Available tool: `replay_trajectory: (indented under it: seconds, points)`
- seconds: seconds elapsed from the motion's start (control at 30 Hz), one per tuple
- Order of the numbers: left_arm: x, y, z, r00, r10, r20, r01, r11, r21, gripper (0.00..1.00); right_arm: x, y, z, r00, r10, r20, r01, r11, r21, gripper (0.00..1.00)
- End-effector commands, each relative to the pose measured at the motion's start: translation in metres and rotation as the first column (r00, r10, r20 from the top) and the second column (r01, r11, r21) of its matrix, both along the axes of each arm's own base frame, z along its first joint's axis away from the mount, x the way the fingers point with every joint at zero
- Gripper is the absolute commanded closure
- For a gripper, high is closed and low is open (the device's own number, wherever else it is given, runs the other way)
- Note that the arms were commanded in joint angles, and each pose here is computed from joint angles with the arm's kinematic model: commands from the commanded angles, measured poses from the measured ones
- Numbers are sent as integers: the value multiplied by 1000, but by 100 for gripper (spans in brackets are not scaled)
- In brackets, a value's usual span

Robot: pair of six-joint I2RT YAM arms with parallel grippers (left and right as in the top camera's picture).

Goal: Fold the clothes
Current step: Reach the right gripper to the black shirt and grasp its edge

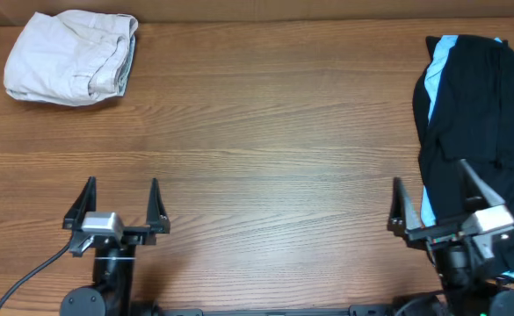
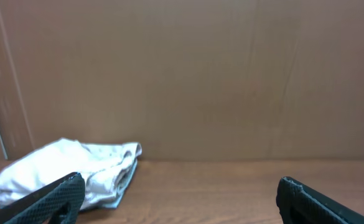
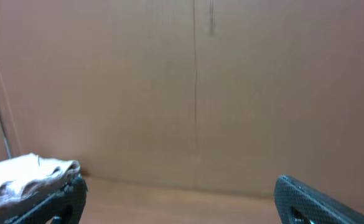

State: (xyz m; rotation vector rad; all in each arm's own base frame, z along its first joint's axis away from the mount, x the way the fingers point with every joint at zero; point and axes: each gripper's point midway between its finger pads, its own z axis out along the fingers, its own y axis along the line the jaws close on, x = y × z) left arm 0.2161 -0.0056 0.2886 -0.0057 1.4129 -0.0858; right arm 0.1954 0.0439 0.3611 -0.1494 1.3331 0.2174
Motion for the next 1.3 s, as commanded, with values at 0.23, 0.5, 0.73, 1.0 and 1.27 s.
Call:
replay_trajectory:
  seconds: [0.23,0.5,0.73,1.0,1.27]
  points:
    - [23,0,47,982,1,-189,7,999,41,0,35,1,56,976,-30,-215,17,998,-61,0]
    - [52,-1,73,900,-18,-436,30,999,20,0,73,14,65,882,3,-471,-47,996,-82,0]
    - [78,-11,62,767,-82,-636,110,994,4,0,110,31,37,727,52,-685,-132,989,-65,0]
    - [128,-8,-17,560,-93,-823,104,994,-41,0,156,45,-31,551,80,-830,-180,983,-25,0]
    - [157,-19,-99,340,-177,-924,110,983,-148,3,186,-54,-107,271,-26,-962,408,909,91,0]
